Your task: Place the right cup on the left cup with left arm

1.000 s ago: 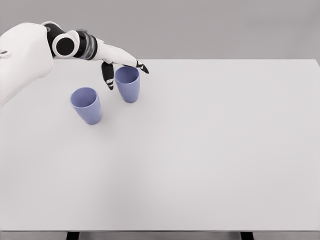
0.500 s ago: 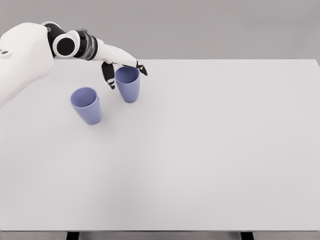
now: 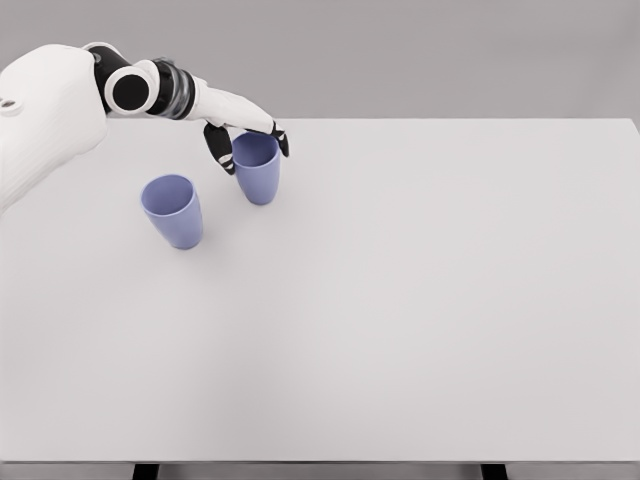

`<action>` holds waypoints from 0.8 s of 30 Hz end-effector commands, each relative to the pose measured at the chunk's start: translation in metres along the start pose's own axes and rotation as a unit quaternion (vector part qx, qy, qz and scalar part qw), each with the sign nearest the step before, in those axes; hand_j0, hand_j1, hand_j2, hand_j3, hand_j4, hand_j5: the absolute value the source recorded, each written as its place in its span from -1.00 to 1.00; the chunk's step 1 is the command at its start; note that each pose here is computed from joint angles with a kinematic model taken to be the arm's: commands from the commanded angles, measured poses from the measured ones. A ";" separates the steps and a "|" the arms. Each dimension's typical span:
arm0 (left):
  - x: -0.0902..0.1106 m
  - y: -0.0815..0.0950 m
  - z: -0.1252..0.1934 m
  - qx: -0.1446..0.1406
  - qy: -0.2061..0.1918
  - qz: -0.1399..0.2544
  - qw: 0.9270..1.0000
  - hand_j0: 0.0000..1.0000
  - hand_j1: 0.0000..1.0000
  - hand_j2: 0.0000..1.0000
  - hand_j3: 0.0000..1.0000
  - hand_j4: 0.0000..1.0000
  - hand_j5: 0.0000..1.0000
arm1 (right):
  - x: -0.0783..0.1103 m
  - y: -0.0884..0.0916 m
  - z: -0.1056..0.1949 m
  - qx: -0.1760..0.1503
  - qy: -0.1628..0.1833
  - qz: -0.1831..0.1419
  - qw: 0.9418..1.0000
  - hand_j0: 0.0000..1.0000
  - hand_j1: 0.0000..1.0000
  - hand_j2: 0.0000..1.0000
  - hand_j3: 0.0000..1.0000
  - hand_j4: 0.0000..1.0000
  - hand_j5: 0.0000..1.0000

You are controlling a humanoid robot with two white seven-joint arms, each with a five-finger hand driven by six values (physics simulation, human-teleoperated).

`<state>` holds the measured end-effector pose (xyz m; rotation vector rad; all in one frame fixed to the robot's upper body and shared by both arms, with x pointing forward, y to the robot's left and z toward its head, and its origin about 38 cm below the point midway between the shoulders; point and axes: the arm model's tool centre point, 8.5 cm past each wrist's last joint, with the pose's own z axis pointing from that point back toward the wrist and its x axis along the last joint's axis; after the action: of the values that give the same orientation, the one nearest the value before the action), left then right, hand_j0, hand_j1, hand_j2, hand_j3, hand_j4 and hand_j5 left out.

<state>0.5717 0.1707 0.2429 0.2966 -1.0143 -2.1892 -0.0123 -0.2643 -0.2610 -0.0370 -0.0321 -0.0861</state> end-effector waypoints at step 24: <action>0.007 0.014 0.018 0.018 -0.017 -0.022 0.999 0.49 0.49 0.49 0.49 0.49 0.49 | 0.000 0.000 0.000 0.000 0.001 0.000 1.000 1.00 1.00 1.00 1.00 1.00 1.00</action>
<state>0.5663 0.1693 0.2647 0.3041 -1.0676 -2.2260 -0.0123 -0.2643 -0.2610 -0.0370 -0.0321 -0.0856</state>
